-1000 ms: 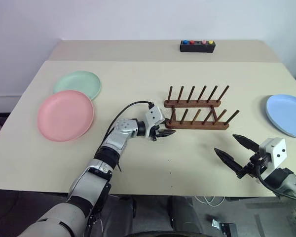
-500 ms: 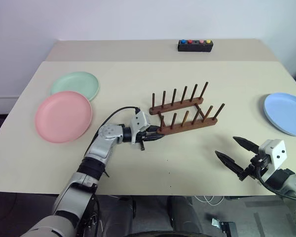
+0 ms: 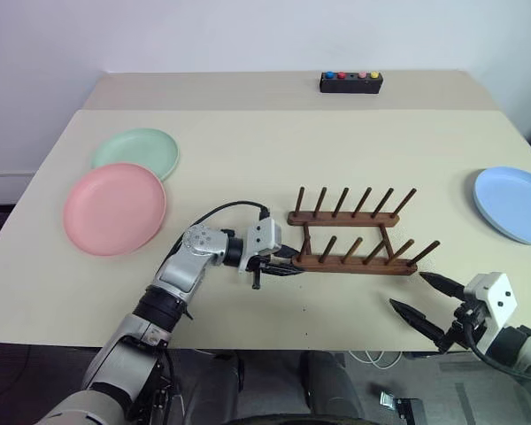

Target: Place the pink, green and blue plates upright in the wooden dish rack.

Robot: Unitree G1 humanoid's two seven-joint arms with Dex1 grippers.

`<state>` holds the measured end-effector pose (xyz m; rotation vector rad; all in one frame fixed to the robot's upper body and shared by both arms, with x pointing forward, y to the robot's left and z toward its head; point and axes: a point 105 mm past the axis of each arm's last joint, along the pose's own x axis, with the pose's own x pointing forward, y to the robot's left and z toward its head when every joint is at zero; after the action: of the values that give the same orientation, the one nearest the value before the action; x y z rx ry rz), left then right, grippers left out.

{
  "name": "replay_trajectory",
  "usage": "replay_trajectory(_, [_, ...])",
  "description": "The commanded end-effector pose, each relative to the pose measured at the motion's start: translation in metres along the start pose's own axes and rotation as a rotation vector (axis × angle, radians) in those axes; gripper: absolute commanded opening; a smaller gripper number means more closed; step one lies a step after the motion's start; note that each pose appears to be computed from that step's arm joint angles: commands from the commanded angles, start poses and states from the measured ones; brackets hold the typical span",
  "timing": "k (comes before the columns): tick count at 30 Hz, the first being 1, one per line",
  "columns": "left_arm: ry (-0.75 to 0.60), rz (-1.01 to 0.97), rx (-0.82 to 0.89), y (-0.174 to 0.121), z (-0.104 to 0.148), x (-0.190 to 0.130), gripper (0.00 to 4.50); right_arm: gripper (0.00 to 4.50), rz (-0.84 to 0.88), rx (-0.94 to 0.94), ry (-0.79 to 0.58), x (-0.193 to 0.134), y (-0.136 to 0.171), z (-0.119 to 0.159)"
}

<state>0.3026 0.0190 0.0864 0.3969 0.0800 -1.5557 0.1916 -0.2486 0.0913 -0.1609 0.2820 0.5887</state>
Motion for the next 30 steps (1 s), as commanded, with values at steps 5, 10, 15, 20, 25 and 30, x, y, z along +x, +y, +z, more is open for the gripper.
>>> replay_trajectory(5, [-0.007,-0.005,0.067,0.007,0.008,0.004,0.78,4.5,-0.02,-0.032,-0.019,-0.003,0.003,0.007])
replay_trajectory(10, [-0.007,0.002,0.053,0.007,0.006,0.004,1.28,4.5,-0.023,-0.033,-0.019,-0.002,0.001,0.007])
replay_trajectory(15, [-0.013,0.06,0.046,0.014,0.006,-0.001,3.69,4.5,-0.023,-0.037,-0.016,-0.002,-0.002,0.008])
replay_trajectory(20, [-0.025,0.137,0.005,0.02,0.004,-0.013,4.16,4.24,-0.028,-0.03,-0.007,-0.003,-0.004,0.006])
replay_trajectory(25, [-0.03,0.176,-0.053,0.01,-0.001,-0.031,2.87,2.11,-0.025,-0.023,0.012,-0.004,-0.005,0.003])
replay_trajectory(30, [-0.02,0.136,-0.086,-0.007,-0.001,-0.038,0.24,0.0,-0.019,-0.029,0.027,-0.002,-0.006,0.001])
